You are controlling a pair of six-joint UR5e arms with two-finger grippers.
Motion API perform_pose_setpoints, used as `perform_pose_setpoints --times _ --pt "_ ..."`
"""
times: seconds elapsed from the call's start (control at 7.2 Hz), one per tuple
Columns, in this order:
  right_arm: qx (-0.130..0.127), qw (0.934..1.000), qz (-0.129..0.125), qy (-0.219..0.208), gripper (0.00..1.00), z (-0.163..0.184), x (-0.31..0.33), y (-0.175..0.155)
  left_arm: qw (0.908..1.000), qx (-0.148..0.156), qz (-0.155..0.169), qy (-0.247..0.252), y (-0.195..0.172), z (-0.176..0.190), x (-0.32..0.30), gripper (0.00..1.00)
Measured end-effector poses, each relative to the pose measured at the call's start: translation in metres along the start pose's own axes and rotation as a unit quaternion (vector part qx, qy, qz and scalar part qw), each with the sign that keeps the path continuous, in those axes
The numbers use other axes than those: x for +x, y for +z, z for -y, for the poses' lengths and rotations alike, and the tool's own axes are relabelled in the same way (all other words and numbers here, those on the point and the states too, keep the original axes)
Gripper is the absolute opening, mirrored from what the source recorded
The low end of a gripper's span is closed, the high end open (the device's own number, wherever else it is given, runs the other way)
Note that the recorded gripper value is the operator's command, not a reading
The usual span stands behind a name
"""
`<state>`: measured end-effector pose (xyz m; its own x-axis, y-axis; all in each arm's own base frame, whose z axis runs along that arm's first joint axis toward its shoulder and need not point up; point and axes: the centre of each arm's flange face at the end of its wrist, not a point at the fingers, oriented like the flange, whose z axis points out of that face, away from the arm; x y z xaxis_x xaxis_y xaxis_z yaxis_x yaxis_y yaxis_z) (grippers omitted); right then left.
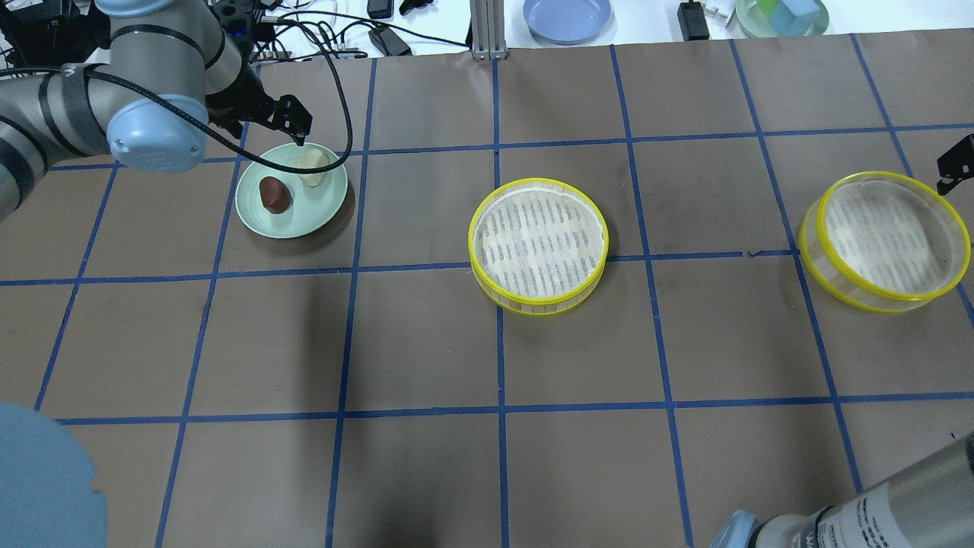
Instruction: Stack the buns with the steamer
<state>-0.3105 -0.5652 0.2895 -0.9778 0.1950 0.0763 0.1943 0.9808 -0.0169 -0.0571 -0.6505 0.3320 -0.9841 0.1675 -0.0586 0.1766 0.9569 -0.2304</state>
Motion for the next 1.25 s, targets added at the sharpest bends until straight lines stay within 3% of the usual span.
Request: perform_pose_setpoints --times 0.28,0.42,0.83,0.97,1.11,1.25 --pt "-0.02 0.9995 0.012 -0.023 0.93 0.002 0.013 0.038 0.9975 0.017 -0.064 0.024 0.052 0.005 -0.034 1.0" --pt "-0.027 0.998 0.017 -0.054 0.93 0.002 0.015 0.051 0.9961 0.026 -0.077 0.033 0.074 0.007 -0.043 1.0" --pt "-0.033 0.9882 0.028 -0.147 0.94 0.0 0.014 0.063 0.9927 0.041 -0.105 0.042 0.129 0.009 -0.045 0.82" --pt "-0.036 0.985 0.035 -0.165 0.94 -0.002 0.012 0.07 0.9924 0.038 -0.109 0.041 0.142 0.008 -0.044 0.62" --pt "-0.036 0.9821 0.041 -0.18 0.9 -0.005 0.011 0.076 0.9924 0.033 -0.112 0.041 0.152 0.006 -0.044 0.27" --pt "-0.037 0.9802 0.046 -0.189 0.79 -0.007 0.012 0.08 0.9924 0.029 -0.113 0.04 0.159 0.005 -0.044 0.0"
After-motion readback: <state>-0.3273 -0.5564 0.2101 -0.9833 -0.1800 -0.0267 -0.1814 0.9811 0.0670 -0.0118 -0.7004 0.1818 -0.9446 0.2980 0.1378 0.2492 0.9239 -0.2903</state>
